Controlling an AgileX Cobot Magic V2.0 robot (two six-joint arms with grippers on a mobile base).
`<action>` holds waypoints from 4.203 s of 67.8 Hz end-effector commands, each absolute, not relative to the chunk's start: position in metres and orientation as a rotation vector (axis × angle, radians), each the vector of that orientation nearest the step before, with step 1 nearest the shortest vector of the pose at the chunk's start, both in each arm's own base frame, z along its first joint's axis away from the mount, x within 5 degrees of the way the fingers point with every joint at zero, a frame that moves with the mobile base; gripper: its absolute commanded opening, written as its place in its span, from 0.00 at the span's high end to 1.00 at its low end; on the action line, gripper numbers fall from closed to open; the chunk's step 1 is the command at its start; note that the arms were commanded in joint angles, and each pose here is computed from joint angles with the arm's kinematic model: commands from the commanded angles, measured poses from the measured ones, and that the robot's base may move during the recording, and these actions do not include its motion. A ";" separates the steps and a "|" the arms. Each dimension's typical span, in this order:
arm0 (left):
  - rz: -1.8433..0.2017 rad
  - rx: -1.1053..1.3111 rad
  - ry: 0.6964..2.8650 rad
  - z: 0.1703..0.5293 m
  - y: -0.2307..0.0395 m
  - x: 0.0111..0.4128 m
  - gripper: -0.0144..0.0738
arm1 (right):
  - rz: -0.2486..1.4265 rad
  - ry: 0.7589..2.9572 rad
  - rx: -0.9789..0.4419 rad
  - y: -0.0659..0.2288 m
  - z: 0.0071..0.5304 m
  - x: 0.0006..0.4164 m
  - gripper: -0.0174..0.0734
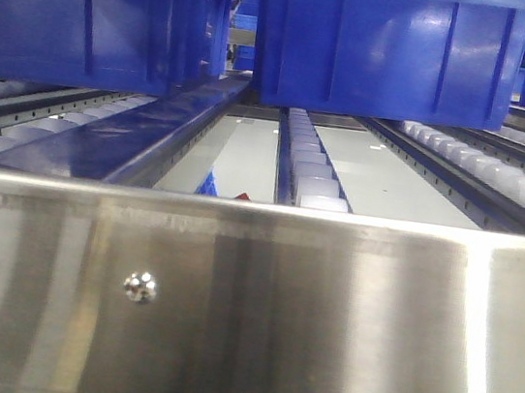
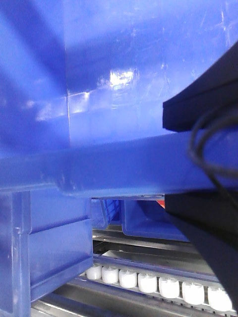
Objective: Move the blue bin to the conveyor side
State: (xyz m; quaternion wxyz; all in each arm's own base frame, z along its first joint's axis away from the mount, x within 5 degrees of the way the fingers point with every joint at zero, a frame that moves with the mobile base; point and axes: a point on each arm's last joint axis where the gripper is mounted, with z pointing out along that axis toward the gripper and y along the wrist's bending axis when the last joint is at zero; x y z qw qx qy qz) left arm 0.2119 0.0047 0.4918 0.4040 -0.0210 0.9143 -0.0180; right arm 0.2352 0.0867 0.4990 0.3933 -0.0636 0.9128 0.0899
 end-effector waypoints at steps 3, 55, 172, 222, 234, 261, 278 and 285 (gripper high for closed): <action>-0.044 -0.047 2.187 0.509 0.005 0.205 0.85 | 0.199 2.172 -0.169 0.079 0.518 0.230 0.90; -0.044 -0.047 2.187 0.509 0.005 0.205 0.85 | 0.198 2.176 -0.169 0.080 0.517 0.231 0.90; -0.044 -0.047 2.187 0.509 0.005 0.205 0.85 | 0.198 2.176 -0.169 0.080 0.517 0.231 0.90; -0.044 -0.047 2.187 0.509 0.005 0.205 0.85 | 0.198 2.176 -0.169 0.080 0.517 0.231 0.90; -0.044 -0.047 2.187 0.509 0.005 0.205 0.85 | 0.198 2.176 -0.169 0.080 0.517 0.231 0.90; -0.044 -0.047 2.187 0.509 0.005 0.205 0.85 | 0.198 2.176 -0.169 0.080 0.517 0.231 0.90; -0.044 -0.047 2.187 0.509 0.005 0.205 0.85 | 0.198 2.176 -0.169 0.080 0.517 0.231 0.90; -0.044 -0.047 2.187 0.509 0.005 0.205 0.85 | 0.198 2.176 -0.169 0.080 0.517 0.231 0.90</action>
